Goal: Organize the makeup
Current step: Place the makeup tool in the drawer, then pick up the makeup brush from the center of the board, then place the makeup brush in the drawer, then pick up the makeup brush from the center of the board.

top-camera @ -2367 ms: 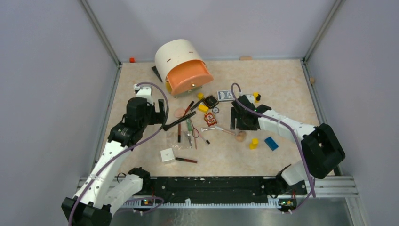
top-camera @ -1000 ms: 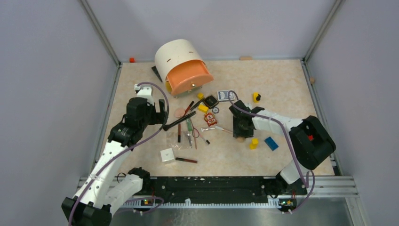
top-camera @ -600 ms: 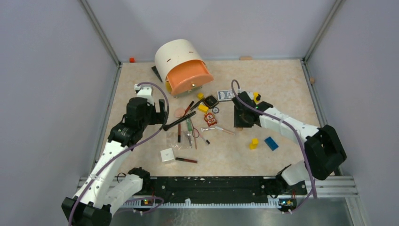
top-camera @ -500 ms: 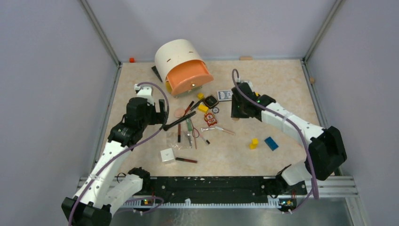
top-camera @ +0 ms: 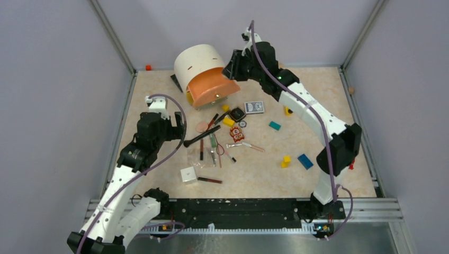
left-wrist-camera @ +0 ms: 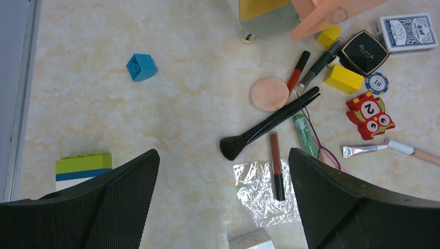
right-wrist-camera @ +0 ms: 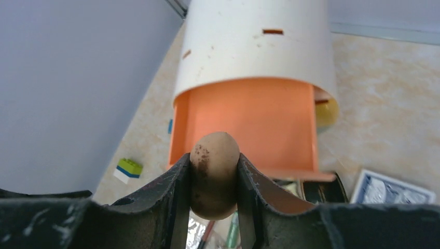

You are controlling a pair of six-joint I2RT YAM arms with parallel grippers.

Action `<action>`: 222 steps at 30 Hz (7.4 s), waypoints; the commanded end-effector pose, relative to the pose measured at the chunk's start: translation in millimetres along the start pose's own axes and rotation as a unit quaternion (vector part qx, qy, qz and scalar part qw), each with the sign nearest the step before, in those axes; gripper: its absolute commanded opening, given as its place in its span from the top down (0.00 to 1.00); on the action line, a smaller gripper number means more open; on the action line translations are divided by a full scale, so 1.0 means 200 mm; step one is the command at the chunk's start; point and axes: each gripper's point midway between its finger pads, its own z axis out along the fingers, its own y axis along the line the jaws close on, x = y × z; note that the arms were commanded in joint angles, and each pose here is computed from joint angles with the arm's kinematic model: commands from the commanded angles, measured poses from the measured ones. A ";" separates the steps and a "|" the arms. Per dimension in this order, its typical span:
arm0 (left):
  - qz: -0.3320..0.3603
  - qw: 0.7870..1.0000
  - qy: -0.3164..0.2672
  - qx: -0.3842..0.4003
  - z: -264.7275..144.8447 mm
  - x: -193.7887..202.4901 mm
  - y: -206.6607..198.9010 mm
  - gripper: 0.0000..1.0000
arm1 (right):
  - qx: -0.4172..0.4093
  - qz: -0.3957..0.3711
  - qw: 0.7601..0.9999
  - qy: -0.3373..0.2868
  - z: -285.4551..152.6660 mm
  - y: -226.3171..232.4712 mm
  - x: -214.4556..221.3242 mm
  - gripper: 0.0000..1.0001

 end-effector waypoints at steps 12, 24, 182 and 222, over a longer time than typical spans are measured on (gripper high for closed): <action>-0.001 1.000 -0.011 -0.008 0.03 -0.02 0.01 0.01 | -0.099 -0.029 0.994 0.018 0.42 0.22 -0.04 0.49; -0.001 1.000 -0.009 -0.008 0.03 -0.02 0.01 0.01 | -0.086 -0.064 0.994 -0.014 0.26 0.24 -0.16 0.34; -0.009 1.000 -0.016 -0.010 0.02 -0.03 0.04 0.01 | -0.092 -0.721 0.683 -0.073 0.25 0.30 -0.17 0.49; -0.008 1.000 0.007 0.005 0.08 0.01 0.01 0.01 | -0.010 -0.141 0.968 0.205 -0.18 -0.16 1.47 0.53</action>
